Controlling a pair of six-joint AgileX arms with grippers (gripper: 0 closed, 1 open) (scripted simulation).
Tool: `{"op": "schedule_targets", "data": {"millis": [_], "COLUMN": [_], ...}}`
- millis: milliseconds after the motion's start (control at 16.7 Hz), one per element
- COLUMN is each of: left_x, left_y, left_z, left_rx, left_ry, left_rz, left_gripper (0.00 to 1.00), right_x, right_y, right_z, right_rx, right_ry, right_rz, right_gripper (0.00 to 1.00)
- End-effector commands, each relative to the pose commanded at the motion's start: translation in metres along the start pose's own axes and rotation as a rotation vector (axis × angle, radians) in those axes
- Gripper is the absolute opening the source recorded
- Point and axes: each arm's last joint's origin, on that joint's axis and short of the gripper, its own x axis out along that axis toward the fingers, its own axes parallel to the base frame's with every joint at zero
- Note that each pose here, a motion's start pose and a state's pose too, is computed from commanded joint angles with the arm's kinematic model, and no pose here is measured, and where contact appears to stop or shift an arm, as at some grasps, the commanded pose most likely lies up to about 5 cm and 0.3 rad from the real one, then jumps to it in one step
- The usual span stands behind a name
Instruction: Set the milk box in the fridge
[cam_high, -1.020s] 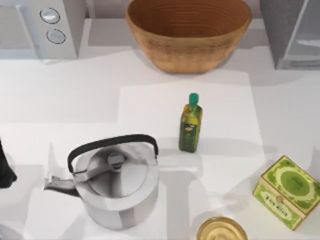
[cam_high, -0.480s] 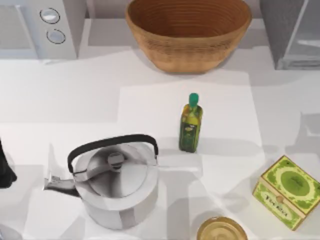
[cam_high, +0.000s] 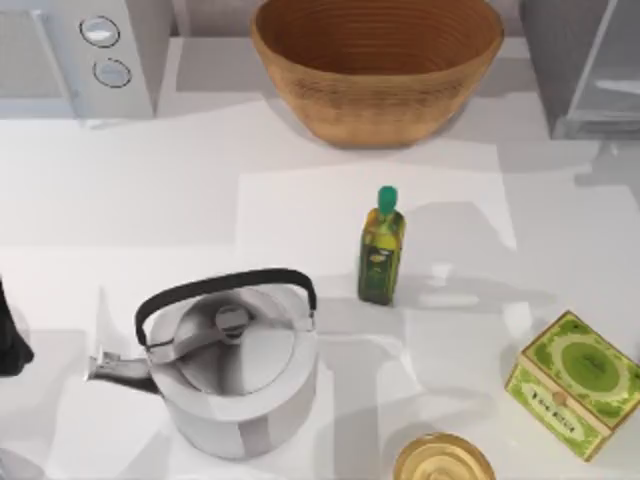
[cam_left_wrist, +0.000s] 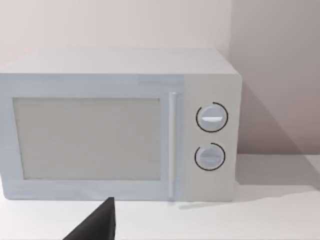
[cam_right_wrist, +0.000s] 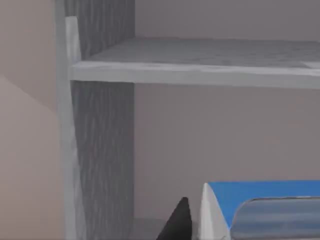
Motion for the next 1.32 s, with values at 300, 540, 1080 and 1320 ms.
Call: {"op": "schedule_targets", "data": {"millis": [300,540,1080,1320], "left_x": [0.0,0.0,0.0,0.0], "left_y": [0.0,0.0,0.0,0.0], "left_z": [0.0,0.0,0.0,0.0], "left_rx": [0.0,0.0,0.0,0.0], "left_ry": [0.0,0.0,0.0,0.0], "left_rz": [0.0,0.0,0.0,0.0], "left_gripper": [1.0,1.0,1.0,1.0], "right_x": [0.061,0.078,0.082,0.114], "right_y": [-0.037,-0.056,-0.058,-0.059], "right_z": [-0.089,-0.134,-0.148,-0.157], "right_rx": [0.019,0.025,0.035,0.041], "right_ry": [0.09,0.111,0.135,0.157], "right_rz": [-0.028,-0.05,-0.05,-0.039], "right_gripper": [0.0,0.0,0.0,0.0]}}
